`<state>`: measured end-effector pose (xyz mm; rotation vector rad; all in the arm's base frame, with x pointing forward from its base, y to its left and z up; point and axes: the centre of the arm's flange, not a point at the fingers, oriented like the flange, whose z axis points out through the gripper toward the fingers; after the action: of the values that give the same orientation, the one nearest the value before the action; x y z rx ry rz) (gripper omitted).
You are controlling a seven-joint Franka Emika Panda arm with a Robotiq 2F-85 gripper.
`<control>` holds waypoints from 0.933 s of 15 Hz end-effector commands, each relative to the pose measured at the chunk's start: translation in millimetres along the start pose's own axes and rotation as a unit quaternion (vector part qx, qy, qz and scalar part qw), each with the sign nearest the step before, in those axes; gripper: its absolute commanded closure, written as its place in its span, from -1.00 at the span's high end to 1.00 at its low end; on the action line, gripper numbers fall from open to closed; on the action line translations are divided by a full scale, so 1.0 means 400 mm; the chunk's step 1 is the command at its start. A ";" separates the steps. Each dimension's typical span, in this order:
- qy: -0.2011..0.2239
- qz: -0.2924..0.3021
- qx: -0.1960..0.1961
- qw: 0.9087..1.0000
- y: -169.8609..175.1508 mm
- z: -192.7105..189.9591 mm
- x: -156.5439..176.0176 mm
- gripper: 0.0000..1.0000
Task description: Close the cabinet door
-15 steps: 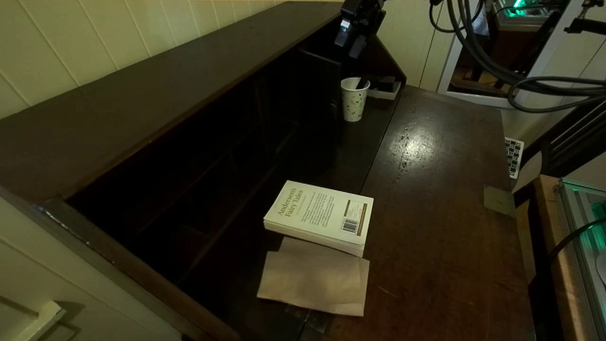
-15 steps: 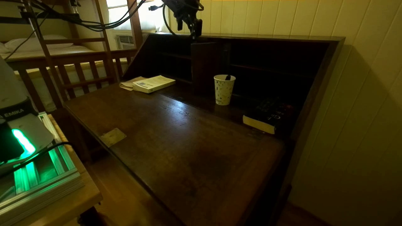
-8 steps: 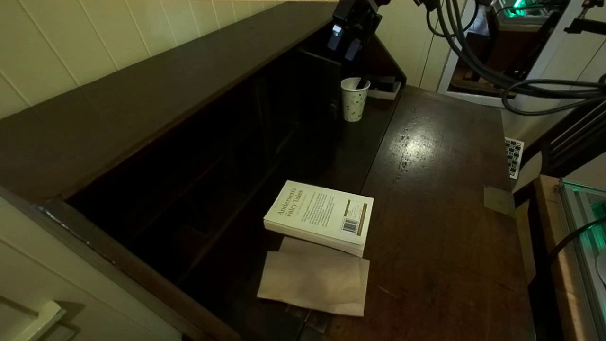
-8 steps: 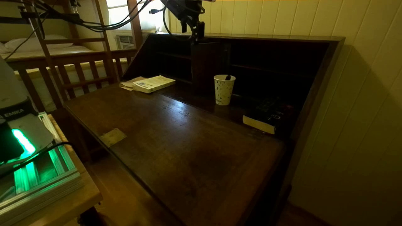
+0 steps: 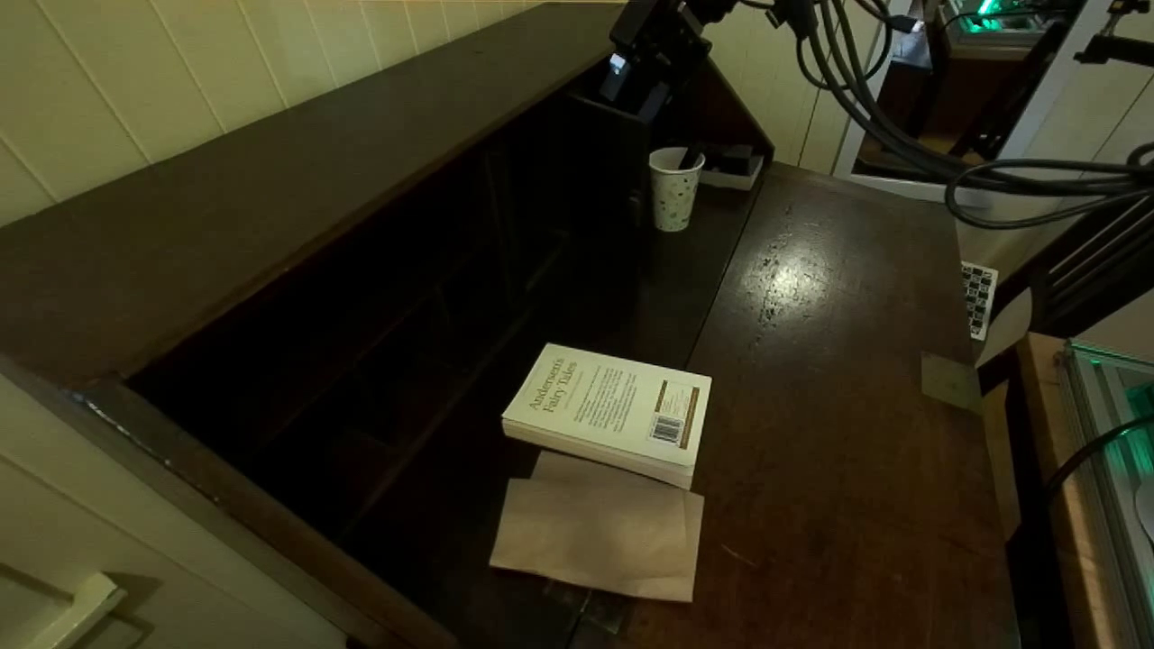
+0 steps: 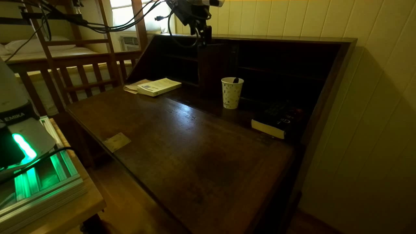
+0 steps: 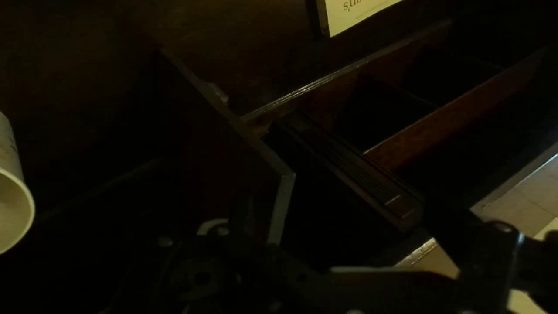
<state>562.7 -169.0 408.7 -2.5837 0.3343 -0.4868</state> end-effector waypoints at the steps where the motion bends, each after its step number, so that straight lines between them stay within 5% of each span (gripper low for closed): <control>1: 0.017 0.016 0.011 1.000 -0.028 0.017 0.006 1.00; 14: 0.029 0.028 -0.003 0.999 -0.069 0.120 0.029 1.00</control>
<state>581.6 -136.3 393.8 -2.5800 0.3907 -0.5052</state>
